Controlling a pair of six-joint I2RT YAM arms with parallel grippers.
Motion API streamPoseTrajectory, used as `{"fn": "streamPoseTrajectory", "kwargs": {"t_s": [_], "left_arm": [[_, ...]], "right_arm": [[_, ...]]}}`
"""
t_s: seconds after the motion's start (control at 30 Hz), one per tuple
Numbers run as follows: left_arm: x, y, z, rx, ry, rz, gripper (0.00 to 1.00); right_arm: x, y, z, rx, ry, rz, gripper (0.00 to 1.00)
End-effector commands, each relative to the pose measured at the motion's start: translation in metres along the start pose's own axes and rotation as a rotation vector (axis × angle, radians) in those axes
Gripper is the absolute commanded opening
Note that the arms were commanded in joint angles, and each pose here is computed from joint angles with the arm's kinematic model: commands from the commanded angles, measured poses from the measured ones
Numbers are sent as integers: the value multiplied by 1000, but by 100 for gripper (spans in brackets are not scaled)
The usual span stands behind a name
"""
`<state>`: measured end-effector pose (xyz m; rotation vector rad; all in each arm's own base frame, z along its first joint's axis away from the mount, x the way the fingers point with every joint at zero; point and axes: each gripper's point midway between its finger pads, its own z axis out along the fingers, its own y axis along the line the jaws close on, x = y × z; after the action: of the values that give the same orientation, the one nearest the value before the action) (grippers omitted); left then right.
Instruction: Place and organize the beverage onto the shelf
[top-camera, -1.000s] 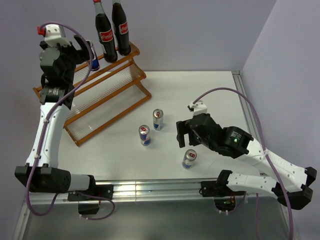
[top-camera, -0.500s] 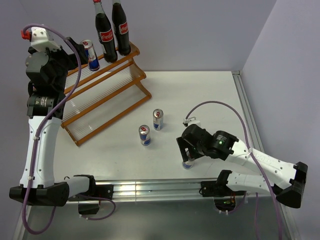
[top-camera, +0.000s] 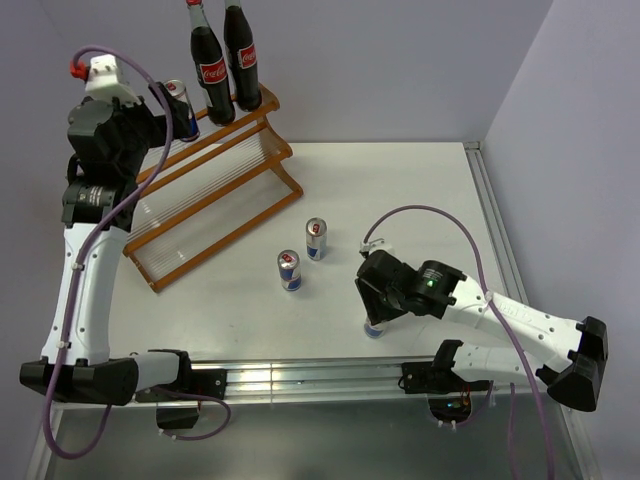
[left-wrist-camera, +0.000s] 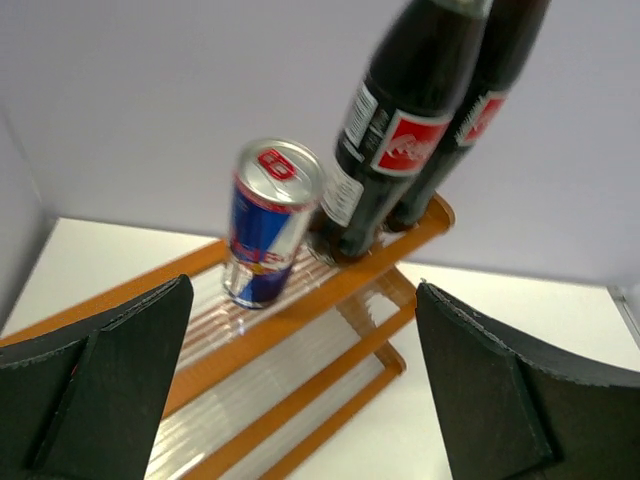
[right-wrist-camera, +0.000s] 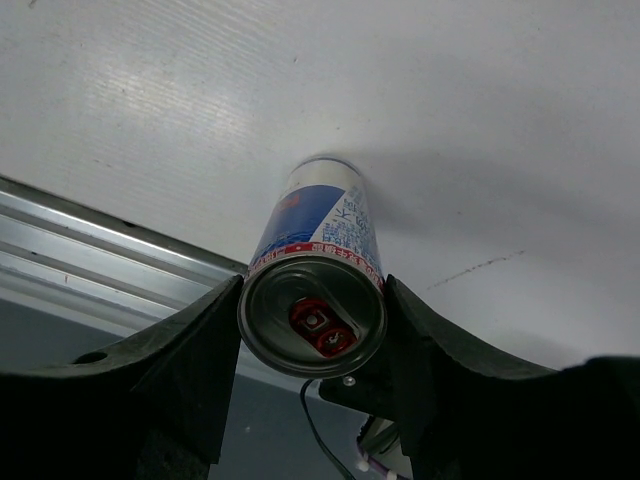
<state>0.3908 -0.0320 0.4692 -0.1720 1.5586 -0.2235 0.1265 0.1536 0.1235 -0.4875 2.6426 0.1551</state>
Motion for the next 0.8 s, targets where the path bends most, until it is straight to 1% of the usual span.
{"fn": "streamPoseTrajectory", "kwargs": {"t_s": [0.0, 0.07, 0.23, 0.27, 0.33, 0.37, 0.43, 0.47, 0.53, 0.57, 0.63, 0.67, 0.73, 0.77], "left_arm": [[0, -28, -1, 85, 20, 2, 100], [6, -45, -2, 124, 36, 4, 100], [18, -83, -9, 212, 62, 11, 100], [27, -97, -13, 250, 81, 14, 99], [33, -111, -18, 293, 86, 18, 99], [46, -123, -22, 334, 112, 21, 99], [51, -133, -26, 370, 109, 23, 100], [64, -144, -31, 417, 132, 29, 100], [69, -156, -37, 461, 123, 31, 99], [86, -167, -43, 503, 153, 41, 99], [105, -177, -49, 547, 156, 54, 99], [115, -190, -58, 593, 166, 62, 100], [134, -198, -63, 614, 168, 83, 100], [143, -209, -71, 652, 174, 94, 99]], "right_arm": [[-17, 6, -15, -28, -59, 3, 42], [-23, 3, -23, -21, -81, 9, 39], [-36, -5, -41, 4, -141, 18, 38], [-41, -5, -46, 2, -159, 20, 38], [-42, -10, -52, 19, -165, 22, 38], [-46, -13, -57, 28, -184, 28, 38], [-47, -17, -63, 35, -193, 31, 38], [-50, -20, -70, 37, -208, 36, 38], [-53, -23, -76, 44, -223, 39, 38], [-56, -25, -83, 42, -240, 40, 38], [-60, -27, -90, 41, -256, 44, 38], [-62, -28, -92, 43, -262, 40, 38], [-66, -32, -98, 48, -274, 51, 38], [-66, -33, -98, 54, -266, 43, 37]]}}
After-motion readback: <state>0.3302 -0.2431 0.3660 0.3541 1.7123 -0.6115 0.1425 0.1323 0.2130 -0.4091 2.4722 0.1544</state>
